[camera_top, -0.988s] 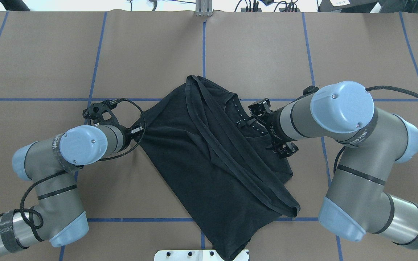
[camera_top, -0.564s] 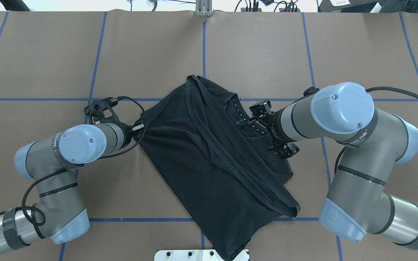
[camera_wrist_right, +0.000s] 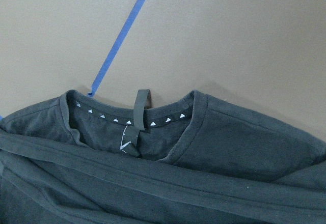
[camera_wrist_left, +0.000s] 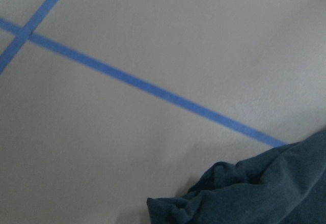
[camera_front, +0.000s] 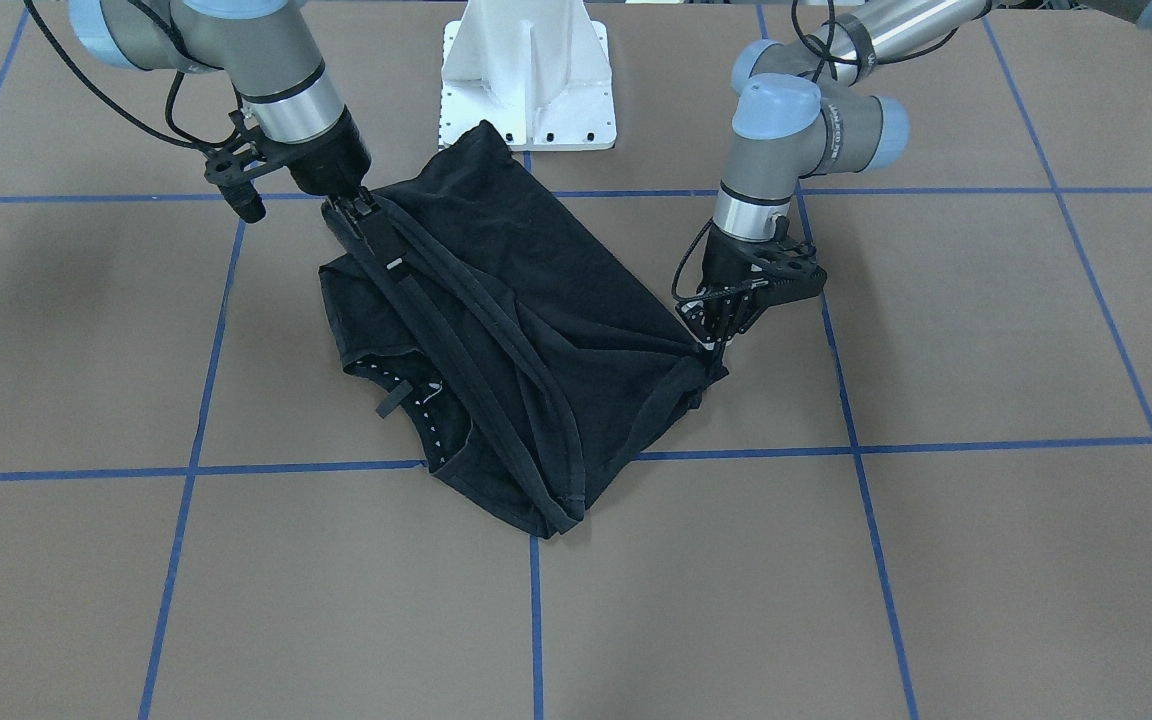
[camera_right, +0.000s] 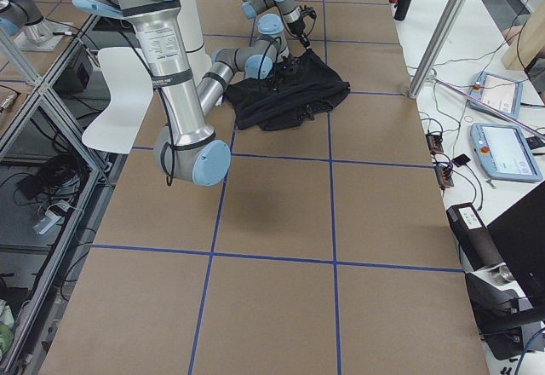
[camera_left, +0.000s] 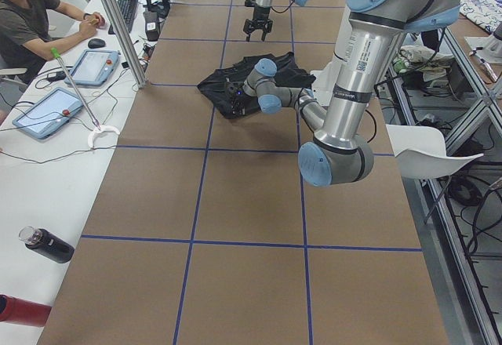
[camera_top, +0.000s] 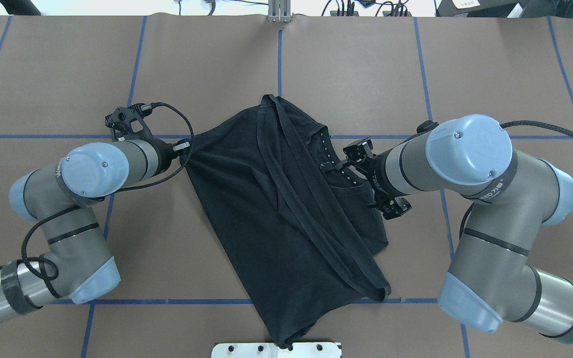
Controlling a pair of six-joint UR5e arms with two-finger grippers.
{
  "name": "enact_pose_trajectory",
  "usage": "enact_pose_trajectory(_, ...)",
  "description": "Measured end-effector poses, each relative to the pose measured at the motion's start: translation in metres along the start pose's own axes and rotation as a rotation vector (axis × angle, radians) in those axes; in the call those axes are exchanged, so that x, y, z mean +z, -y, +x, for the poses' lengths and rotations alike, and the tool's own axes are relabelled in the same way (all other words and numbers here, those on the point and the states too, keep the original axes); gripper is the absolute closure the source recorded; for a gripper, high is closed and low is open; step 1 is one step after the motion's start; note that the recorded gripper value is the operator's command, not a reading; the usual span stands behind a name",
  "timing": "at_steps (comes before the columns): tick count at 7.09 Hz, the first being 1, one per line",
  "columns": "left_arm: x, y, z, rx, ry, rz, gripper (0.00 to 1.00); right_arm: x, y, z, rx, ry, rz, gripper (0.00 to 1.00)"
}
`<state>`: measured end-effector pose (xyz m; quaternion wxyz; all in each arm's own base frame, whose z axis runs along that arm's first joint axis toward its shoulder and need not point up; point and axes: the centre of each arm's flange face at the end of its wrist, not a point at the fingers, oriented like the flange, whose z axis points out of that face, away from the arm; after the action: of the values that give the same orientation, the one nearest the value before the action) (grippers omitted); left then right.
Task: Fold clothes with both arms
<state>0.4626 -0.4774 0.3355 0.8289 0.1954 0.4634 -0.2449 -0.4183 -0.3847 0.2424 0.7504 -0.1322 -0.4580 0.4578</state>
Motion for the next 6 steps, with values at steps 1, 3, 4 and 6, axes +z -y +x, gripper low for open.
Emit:
enact_pose_trajectory(1,0.015,0.029,0.015,0.016,-0.025,0.039,1.0,0.0,0.0,0.0,0.0,0.001,0.0,0.0)
enact_pose_trajectory(3,0.059,0.081,0.051,0.021,-0.059,0.105,0.38,-0.002,-0.001,-0.001,-0.001,0.005,-0.002,0.0)
enact_pose_trajectory(4,0.082,0.104,0.066,0.03,-0.066,0.132,0.01,-0.003,-0.003,-0.003,-0.003,0.01,-0.005,0.0)
enact_pose_trajectory(6,0.095,0.129,0.076,0.082,-0.055,0.153,0.0,-0.009,-0.016,-0.011,-0.016,0.044,-0.013,0.0)
